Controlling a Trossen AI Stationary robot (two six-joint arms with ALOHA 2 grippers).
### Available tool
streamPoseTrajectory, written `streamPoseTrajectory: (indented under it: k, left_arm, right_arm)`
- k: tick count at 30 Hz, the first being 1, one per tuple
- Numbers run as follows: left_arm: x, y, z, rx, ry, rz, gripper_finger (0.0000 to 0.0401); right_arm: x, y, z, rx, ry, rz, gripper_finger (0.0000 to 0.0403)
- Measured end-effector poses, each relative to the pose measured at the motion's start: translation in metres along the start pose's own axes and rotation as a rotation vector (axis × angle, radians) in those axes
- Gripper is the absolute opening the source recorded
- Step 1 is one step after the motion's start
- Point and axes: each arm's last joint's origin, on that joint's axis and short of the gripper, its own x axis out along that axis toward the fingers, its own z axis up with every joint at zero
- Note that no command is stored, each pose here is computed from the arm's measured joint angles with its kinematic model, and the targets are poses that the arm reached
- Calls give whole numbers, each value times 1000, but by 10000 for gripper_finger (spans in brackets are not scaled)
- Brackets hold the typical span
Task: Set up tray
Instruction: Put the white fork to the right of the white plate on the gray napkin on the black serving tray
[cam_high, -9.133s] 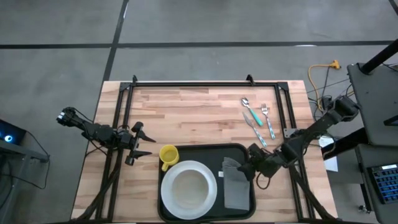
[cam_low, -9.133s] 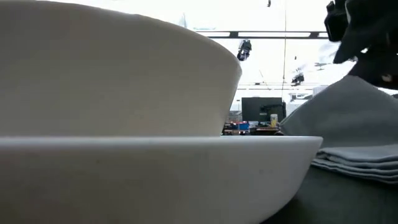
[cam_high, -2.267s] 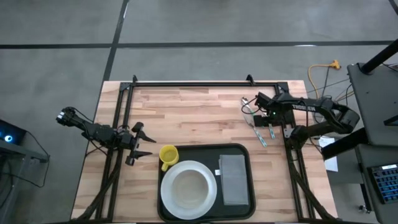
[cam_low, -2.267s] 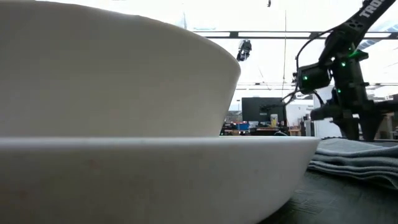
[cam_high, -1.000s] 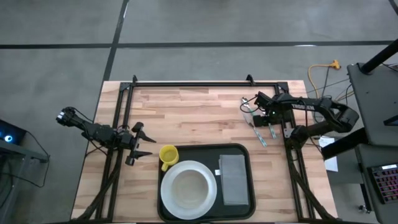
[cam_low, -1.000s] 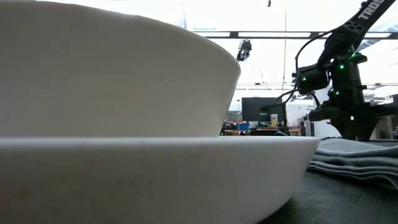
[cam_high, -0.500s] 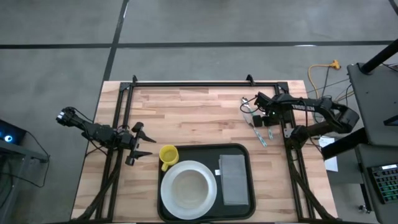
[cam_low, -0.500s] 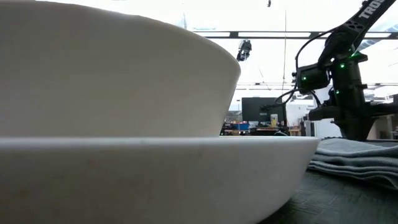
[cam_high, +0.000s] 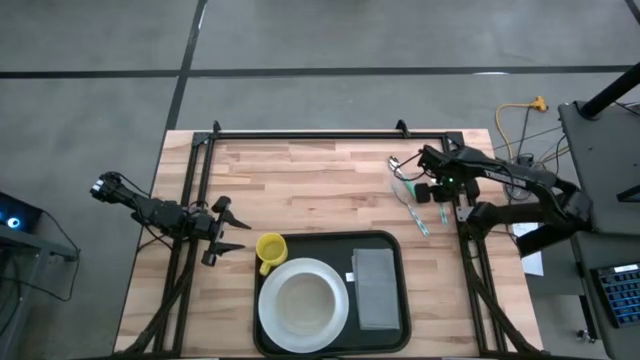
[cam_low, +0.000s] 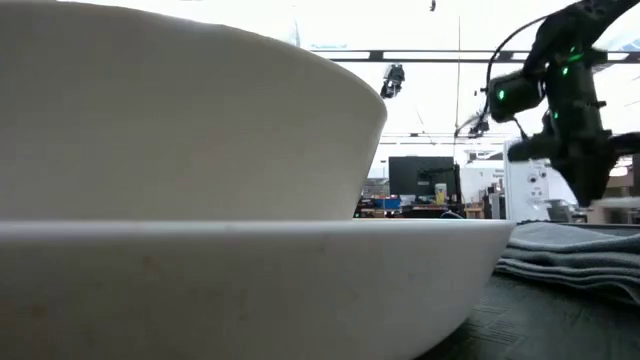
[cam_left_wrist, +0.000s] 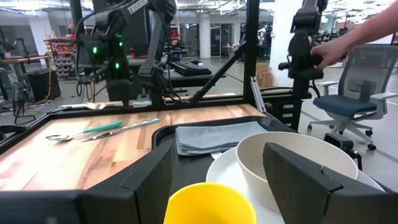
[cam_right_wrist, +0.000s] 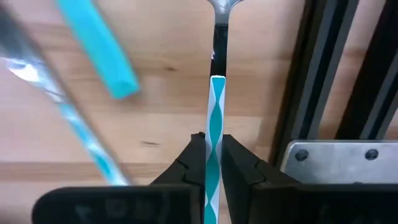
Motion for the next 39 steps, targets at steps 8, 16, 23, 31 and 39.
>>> streamPoseTrajectory:
  k: [8,16,23,31,39]
  left_arm:
    - [0,0,0,0,0,0,224]
    - [0,0,0,0,0,0,224]
    - [0,0,0,0,0,0,224]
    - [0,0,0,0,0,0,224]
    - [0,0,0,0,0,0,224]
  right_arm:
    - [-36,0,-22,116,-66,182,18]
    - [-46,16,-52,154,-17,242,18]
    - [-50,38,-87,176,40,209,18]
    - [-55,63,-132,198,78,161,18]
    - [-61,95,-168,149,81,130,18]
